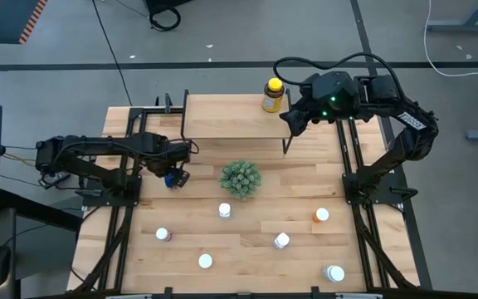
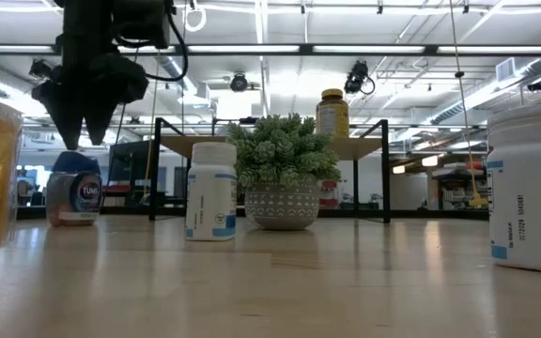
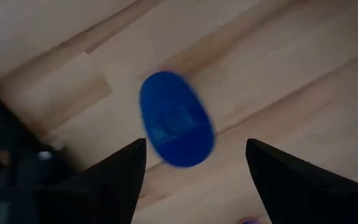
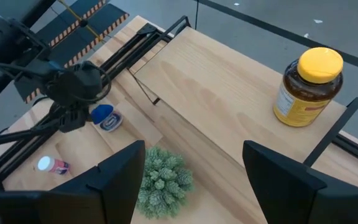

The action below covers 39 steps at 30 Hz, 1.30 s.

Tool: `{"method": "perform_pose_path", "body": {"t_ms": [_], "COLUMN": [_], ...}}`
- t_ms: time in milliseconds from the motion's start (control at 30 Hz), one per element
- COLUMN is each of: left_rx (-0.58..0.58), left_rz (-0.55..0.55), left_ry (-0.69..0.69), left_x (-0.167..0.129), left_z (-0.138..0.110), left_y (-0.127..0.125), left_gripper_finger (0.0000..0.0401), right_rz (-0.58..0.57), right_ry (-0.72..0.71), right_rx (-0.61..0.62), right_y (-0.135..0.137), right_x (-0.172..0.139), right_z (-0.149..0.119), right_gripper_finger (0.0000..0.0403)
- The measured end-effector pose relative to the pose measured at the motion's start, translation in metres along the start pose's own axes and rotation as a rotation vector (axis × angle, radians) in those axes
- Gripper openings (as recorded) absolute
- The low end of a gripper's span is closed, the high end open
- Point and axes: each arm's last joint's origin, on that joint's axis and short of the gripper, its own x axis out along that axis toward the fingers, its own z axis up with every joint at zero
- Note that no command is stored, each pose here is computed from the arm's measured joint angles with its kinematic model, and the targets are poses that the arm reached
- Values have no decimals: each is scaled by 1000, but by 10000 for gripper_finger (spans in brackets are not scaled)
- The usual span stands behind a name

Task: Pick and place medicine bottles onto shelf by color
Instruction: Put the blue medicine bottle on the shelf

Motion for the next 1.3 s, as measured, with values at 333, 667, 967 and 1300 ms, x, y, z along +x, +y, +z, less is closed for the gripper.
{"method": "perform_pose_path", "body": {"t_ms": [333,667,967,1300], "left_rx": [-89,-90,-16,52], "left_rz": [74,134,151,120], "left_ry": [51,84,116,103], "left_x": [16,32,44,45], "left_z": [5,11,15,16], "left_y": [-6,-13,-19,-21], "left_gripper_finger": [284,284,284,231], "right_rz": [0,3,2,-18], "right_ry": [1,3,3,-13], "right_rx": [-18,-14,-12,-16], "right_y": [0,0,0,-1], "right_x": [0,0,0,0], "right_z": [0,0,0,0], "right_gripper_finger": [276,276,276,276]}}
